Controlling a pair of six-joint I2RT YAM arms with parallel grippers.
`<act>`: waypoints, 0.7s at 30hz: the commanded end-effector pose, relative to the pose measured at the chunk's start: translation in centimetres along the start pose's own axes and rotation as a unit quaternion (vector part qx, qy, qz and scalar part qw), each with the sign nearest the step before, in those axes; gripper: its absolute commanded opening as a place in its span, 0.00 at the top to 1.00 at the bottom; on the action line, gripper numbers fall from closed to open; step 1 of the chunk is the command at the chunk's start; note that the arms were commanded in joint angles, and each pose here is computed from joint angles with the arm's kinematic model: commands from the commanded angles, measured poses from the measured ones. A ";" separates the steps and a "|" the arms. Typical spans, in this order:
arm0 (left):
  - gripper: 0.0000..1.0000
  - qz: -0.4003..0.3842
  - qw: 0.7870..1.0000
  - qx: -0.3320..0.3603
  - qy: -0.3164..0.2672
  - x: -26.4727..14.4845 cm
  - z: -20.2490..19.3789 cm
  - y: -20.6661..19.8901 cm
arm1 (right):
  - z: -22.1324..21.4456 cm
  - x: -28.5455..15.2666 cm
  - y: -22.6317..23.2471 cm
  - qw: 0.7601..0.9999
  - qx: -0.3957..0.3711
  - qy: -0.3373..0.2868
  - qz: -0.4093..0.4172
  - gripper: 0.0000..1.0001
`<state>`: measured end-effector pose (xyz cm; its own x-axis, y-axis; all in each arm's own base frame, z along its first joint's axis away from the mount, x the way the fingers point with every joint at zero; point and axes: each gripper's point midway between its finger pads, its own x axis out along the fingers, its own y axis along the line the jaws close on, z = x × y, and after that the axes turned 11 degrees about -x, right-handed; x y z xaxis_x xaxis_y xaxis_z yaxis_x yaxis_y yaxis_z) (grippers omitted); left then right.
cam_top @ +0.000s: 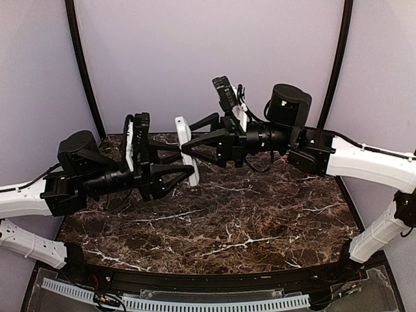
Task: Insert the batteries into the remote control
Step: Pass from the right arm to the left
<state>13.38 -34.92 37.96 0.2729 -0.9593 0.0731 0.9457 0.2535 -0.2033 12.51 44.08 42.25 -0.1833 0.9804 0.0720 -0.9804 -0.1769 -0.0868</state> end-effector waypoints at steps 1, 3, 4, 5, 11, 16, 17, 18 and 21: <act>0.48 -0.006 1.000 -0.006 -0.029 -0.1 2.2 -0.4 | 2.0 0.3 0.3 0.999 -0.016 -0.028 0.007 0.75; 0.52 -0.005 1.000 -0.007 -0.028 0.0 2.1 -0.4 | 1.8 0.3 0.2 1.000 -0.015 -0.026 0.004 0.75; 0.53 -0.006 1.000 -0.009 -0.027 0.0 2.0 -0.4 | 1.7 0.3 0.1 1.000 -0.014 -0.024 0.003 0.75; 0.55 -0.007 1.000 -0.010 -0.026 0.0 2.0 -0.4 | 1.6 0.3 0.1 1.000 -0.014 -0.023 0.002 0.76; 0.48 -0.016 0.999 -0.011 -0.025 0.2 1.7 -0.6 | 1.2 0.6 -0.1 1.000 -0.010 -0.020 0.002 0.76; 0.43 -0.019 0.999 -0.010 -0.025 0.3 1.7 -0.7 | 1.3 0.6 -0.2 1.000 -0.009 -0.019 0.000 0.76; 0.44 -0.018 0.999 -0.010 -0.024 0.3 1.6 -0.6 | 1.2 0.6 -0.2 1.000 -0.009 -0.019 -0.001 0.76; 0.45 -0.017 0.999 -0.010 -0.025 0.3 1.6 -0.6 | 1.1 0.6 -0.2 1.000 -0.007 -0.017 -0.001 0.76; 0.56 -0.018 0.999 -0.011 -0.024 0.3 1.4 -0.6 | 0.9 0.7 -0.3 1.000 -0.003 -0.015 -0.001 0.77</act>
<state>13.68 -35.29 38.04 0.2733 -0.9584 0.0820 0.9373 0.2462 -0.2466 12.58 44.47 42.26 -0.1879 0.9788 0.0820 -0.9786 -0.1794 -0.1012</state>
